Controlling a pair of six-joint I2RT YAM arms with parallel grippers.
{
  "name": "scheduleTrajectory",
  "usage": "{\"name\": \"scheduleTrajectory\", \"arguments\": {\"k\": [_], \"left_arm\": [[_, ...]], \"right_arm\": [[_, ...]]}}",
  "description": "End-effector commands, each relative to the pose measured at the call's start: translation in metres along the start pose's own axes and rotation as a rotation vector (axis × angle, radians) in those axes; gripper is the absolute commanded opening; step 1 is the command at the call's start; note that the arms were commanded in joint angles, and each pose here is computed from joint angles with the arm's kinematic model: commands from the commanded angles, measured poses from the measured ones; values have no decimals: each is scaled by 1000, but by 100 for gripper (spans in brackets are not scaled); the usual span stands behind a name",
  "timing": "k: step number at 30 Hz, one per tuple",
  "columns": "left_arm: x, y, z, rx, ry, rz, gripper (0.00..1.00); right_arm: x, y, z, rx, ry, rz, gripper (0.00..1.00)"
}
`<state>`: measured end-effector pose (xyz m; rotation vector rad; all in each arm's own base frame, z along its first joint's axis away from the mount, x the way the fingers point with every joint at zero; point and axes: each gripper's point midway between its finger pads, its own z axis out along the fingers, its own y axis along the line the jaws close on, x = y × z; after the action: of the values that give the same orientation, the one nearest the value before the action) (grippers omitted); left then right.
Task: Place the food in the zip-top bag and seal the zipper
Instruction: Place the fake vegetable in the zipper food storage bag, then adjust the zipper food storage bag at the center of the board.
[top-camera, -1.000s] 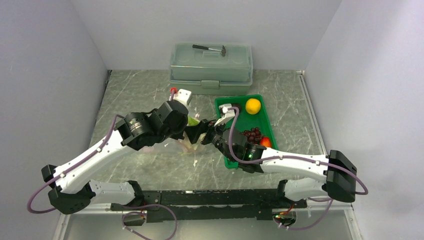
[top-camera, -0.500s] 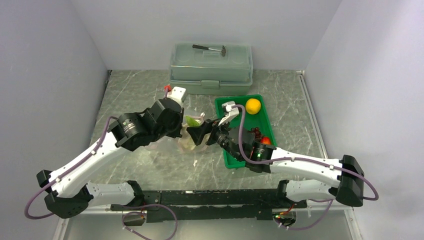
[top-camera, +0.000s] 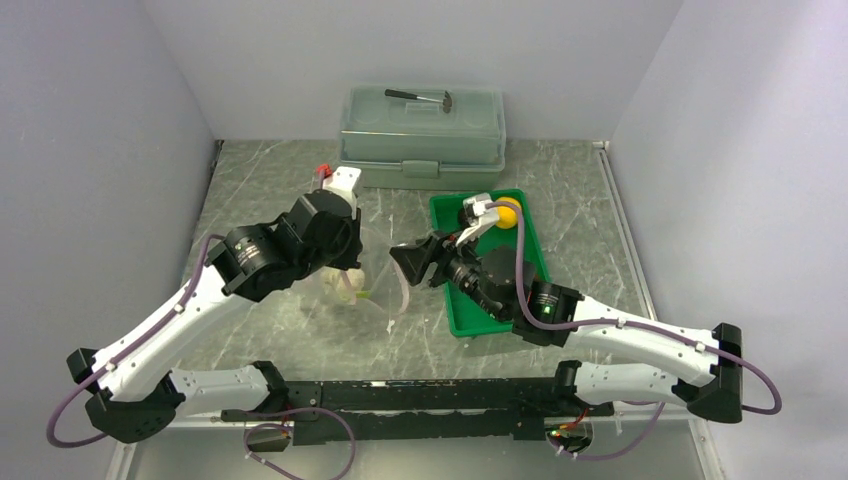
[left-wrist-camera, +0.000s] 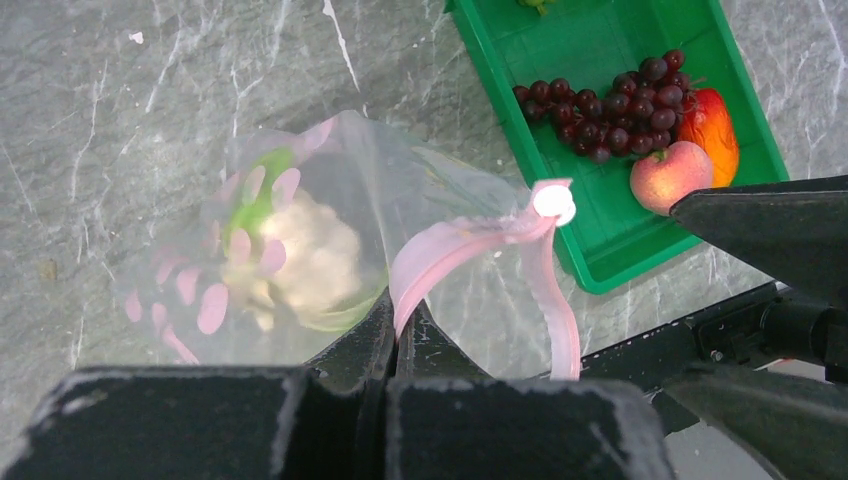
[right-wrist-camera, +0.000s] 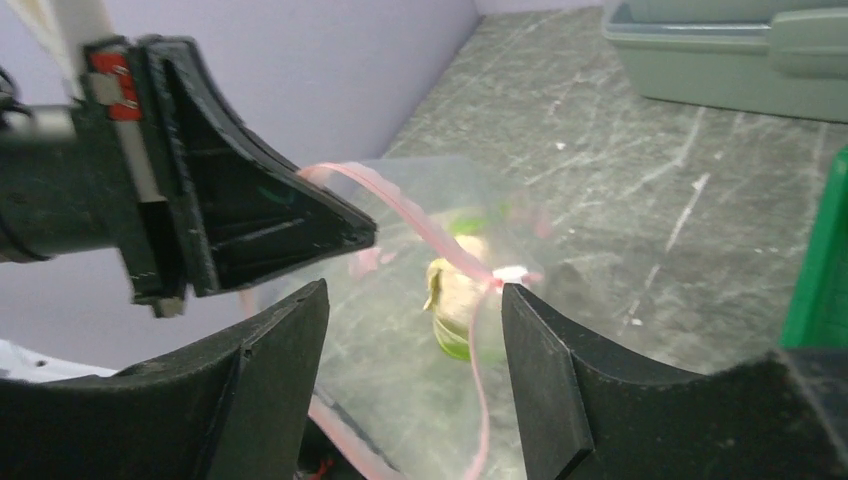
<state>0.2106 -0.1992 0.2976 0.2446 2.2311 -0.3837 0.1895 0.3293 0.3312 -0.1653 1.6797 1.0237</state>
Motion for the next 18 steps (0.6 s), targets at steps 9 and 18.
{"name": "scheduleTrajectory", "arguments": {"k": [9, 18], "left_arm": [[-23, 2, 1, -32, -54, -11, 0], [-57, 25, -13, -182, -133, 55, 0]], "right_arm": [[0, -30, -12, 154, 24, -51, 63], [-9, -69, -32, 326, 22, -133, 67]]}}
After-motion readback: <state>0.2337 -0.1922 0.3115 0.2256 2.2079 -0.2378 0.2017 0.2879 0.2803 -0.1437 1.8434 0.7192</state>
